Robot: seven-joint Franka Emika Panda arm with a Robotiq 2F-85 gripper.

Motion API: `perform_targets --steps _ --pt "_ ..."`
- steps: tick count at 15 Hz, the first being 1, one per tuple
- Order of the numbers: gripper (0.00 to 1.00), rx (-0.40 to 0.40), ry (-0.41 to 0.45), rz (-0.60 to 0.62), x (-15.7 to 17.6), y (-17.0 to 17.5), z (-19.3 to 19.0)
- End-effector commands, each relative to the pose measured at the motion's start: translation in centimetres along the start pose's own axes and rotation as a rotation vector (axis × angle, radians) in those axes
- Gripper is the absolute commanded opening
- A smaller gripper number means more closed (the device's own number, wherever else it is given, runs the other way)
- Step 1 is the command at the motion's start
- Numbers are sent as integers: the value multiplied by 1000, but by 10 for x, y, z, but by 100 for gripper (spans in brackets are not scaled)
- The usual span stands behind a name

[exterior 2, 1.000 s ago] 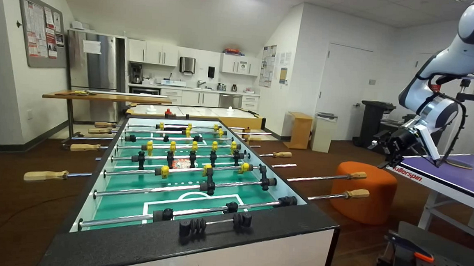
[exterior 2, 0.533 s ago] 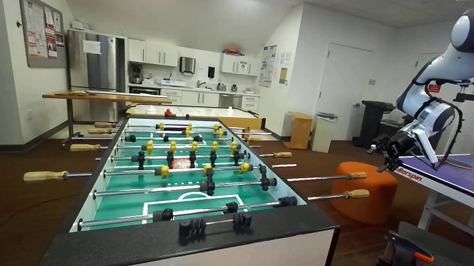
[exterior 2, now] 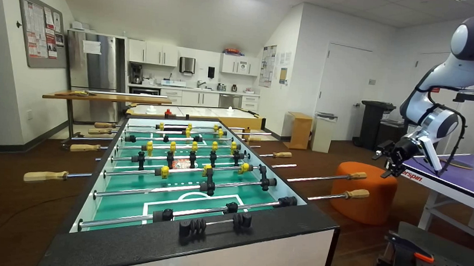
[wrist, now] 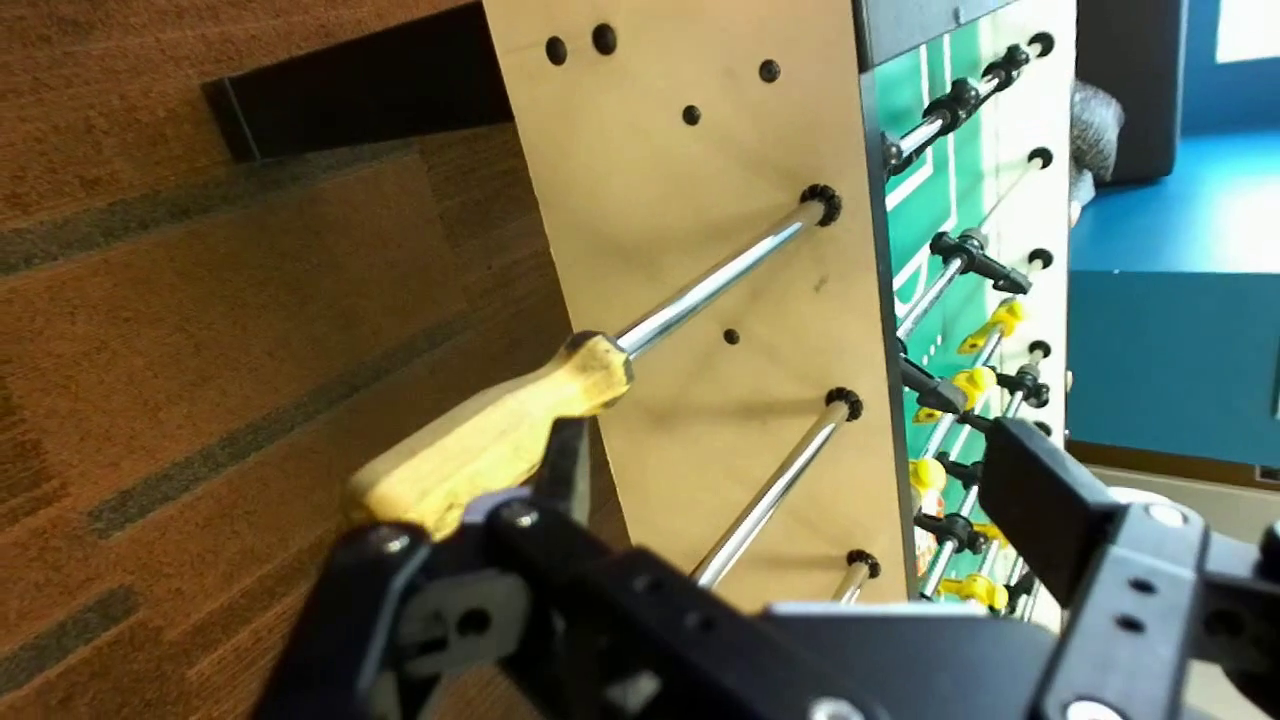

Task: Rotate the first rod on the foosball table

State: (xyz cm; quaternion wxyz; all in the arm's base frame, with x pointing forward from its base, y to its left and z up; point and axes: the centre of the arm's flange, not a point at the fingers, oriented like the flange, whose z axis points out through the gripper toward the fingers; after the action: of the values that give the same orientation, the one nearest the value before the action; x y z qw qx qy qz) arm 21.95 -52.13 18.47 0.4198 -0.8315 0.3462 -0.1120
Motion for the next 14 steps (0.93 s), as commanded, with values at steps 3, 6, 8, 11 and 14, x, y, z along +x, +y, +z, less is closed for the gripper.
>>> perform_targets --steps 3,6,8,11,14 --pt "100 54 -48 -36 23 62 -13" --pt "100 106 -56 -49 36 90 -3" --pt "100 158 -82 -36 46 104 8" --pt "100 125 -44 -25 21 97 19" --pt "100 124 -41 -28 22 96 17"
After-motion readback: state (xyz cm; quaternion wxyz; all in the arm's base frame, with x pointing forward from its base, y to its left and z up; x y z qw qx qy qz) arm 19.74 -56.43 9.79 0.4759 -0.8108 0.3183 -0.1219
